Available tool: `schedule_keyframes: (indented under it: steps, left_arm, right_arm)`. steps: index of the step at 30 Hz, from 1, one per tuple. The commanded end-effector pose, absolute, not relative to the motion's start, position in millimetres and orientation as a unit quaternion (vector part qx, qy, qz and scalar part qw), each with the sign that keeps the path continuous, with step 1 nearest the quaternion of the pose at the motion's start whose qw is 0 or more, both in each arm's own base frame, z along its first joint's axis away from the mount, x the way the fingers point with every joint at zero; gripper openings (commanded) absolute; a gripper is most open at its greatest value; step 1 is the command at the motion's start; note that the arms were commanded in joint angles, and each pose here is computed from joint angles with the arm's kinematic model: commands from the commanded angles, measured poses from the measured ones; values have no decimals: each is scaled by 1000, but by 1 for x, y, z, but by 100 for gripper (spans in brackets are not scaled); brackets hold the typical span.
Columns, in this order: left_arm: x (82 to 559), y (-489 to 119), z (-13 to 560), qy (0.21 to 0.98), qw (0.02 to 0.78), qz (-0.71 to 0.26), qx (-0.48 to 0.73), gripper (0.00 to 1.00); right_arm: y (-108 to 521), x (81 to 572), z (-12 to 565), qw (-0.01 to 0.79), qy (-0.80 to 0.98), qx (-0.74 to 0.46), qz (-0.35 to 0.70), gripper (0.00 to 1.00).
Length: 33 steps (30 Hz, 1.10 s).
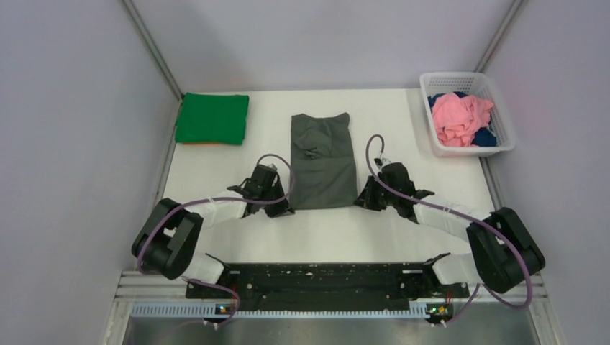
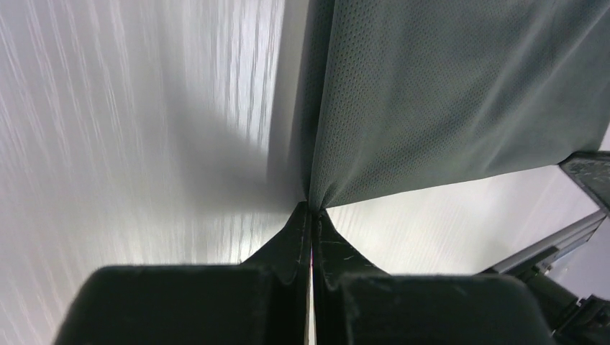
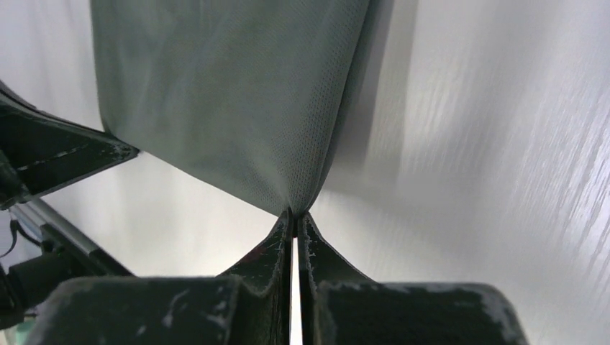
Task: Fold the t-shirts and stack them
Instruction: Grab one side of the 2/3 rectangular tshirt with both arms, then fold the long partially folded tshirt into a neat square
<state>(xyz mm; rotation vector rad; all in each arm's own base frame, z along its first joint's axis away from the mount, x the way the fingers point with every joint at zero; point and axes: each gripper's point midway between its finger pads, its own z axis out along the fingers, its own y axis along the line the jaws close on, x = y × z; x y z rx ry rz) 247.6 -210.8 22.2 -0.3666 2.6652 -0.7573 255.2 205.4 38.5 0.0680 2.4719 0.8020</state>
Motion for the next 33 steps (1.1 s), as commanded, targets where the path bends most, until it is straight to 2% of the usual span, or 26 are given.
schedule_keyframes:
  steps: [1, 9, 14, 19, 26, 33]
  left_arm:
    - [215, -209, 25, 941, 167, -266, -123, 0]
    - [150, -216, 40, 938, 160, -283, -117, 0]
    - [149, -218, 64, 921, 200, -317, -102, 0]
    - [183, -230, 95, 906, 268, -317, -84, 0]
    - [248, -230, 136, 894, 365, -245, -83, 0]
    - [315, -223, 155, 880, 395, -243, -99, 0]
  right_arm:
    - [206, 222, 51, 254, 913, -6, 318, 0]
    - [201, 144, 55, 198, 912, -26, 360, 0]
    - [201, 140, 74, 230, 892, -17, 389, 0]
    - [208, 170, 105, 293, 871, -9, 395, 0]
    - [208, 234, 151, 391, 853, 18, 345, 0]
    - [203, 287, 176, 438, 839, 44, 321, 0]
